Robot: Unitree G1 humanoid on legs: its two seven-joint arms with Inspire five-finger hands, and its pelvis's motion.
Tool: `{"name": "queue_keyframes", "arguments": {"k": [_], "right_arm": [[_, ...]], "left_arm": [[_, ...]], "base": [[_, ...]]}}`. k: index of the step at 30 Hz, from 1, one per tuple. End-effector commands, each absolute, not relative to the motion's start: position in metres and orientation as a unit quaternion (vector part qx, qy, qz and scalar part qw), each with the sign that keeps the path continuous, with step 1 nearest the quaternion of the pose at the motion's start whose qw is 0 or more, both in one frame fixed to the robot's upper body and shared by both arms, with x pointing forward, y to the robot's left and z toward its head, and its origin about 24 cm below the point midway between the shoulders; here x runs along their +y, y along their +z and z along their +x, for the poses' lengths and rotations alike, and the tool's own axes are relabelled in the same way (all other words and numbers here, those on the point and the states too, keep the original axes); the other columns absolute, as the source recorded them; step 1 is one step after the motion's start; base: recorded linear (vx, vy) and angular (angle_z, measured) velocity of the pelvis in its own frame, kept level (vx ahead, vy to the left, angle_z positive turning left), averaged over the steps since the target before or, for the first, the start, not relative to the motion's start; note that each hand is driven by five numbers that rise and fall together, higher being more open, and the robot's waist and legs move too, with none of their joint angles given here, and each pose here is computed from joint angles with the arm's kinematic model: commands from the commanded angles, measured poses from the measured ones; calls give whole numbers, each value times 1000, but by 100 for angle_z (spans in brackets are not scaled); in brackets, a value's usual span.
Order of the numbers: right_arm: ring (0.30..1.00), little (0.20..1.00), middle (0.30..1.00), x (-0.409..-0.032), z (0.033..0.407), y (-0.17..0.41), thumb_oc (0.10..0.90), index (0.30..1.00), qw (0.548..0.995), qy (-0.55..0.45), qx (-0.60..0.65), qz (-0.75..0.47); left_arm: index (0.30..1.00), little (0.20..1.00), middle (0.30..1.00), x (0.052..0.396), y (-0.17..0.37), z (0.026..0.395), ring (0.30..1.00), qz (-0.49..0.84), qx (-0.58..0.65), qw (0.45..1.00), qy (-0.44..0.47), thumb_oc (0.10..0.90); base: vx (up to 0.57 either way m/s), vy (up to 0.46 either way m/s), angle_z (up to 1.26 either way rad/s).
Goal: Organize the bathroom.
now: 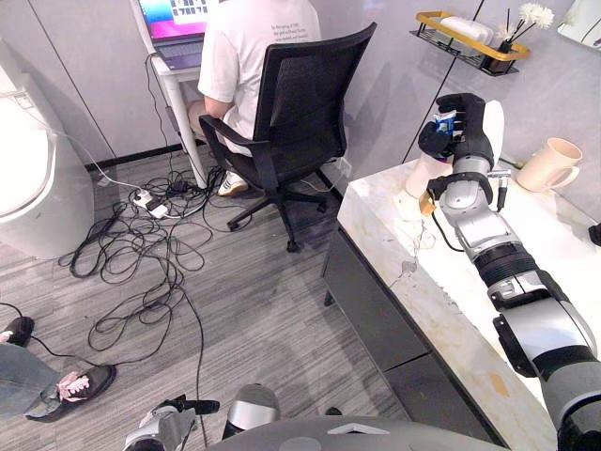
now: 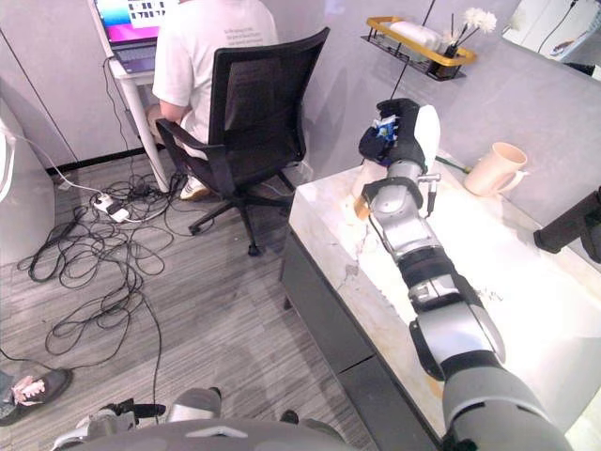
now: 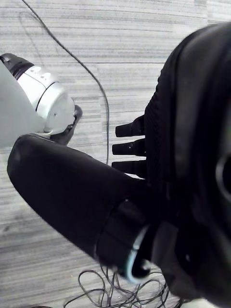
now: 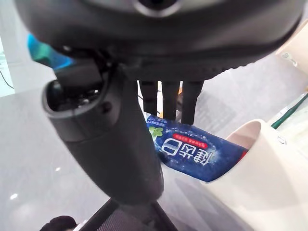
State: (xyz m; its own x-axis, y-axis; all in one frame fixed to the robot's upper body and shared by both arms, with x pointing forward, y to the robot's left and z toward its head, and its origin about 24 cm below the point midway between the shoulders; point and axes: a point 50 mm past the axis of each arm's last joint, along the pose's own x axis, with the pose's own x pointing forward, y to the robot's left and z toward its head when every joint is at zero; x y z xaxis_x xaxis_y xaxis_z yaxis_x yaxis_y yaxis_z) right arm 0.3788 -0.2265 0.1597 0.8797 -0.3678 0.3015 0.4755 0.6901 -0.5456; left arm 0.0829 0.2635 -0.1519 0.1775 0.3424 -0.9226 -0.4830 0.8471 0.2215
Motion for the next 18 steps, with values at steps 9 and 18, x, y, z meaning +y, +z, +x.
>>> {"name": "queue_keyframes", "arguments": {"k": [9, 18], "right_arm": [[900, 900, 900, -236, 377, 201, 800, 900, 906, -221, -145, -330], [900, 900, 900, -259, 358, 234, 800, 900, 872, -239, -201, -377]], "left_arm": [[900, 900, 900, 260, -158, 59, 900, -31, 618, 752, 229, 800], [900, 900, 900, 258, -159, 52, 900, -52, 611, 759, 219, 800]], "base": [[-21, 46, -1], [-83, 65, -5]]}}
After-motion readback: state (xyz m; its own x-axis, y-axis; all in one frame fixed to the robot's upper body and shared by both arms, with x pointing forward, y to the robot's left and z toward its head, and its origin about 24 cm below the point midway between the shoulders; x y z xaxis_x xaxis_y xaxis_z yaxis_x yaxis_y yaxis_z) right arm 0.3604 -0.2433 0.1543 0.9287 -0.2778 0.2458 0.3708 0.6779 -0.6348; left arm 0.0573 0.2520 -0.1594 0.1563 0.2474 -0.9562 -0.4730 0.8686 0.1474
